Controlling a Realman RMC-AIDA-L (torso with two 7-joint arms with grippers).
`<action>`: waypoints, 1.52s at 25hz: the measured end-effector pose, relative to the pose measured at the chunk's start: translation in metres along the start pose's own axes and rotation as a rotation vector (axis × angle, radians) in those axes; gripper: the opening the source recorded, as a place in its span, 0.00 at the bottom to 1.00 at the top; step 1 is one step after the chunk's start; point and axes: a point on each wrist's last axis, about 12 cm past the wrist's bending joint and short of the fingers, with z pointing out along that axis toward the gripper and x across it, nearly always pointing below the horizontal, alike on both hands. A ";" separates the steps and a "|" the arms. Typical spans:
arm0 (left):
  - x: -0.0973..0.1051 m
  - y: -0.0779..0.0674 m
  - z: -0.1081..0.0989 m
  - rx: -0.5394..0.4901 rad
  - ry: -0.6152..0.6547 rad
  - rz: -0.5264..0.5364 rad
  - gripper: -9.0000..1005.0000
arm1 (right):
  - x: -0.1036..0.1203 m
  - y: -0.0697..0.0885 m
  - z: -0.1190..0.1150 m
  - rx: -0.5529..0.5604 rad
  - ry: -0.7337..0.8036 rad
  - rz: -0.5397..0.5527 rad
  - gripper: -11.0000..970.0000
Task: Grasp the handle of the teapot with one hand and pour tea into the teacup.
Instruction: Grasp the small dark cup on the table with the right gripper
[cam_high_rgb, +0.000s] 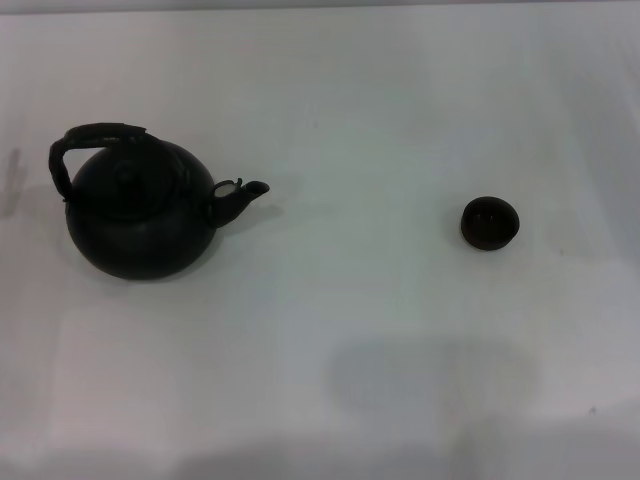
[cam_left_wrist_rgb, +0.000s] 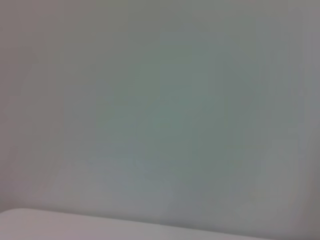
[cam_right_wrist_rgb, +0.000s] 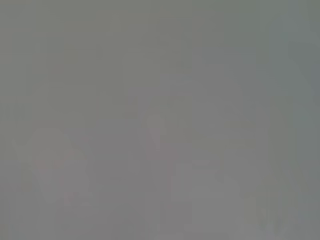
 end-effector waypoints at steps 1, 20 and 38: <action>0.000 -0.001 0.001 0.001 0.004 0.002 0.73 | 0.001 0.000 -0.001 0.001 0.004 0.002 0.87; 0.002 -0.002 0.003 -0.006 0.020 0.000 0.73 | 0.005 -0.001 -0.001 0.013 0.034 -0.003 0.87; 0.003 -0.002 0.000 0.005 0.017 -0.004 0.73 | 0.000 0.000 0.001 -0.011 0.008 -0.013 0.87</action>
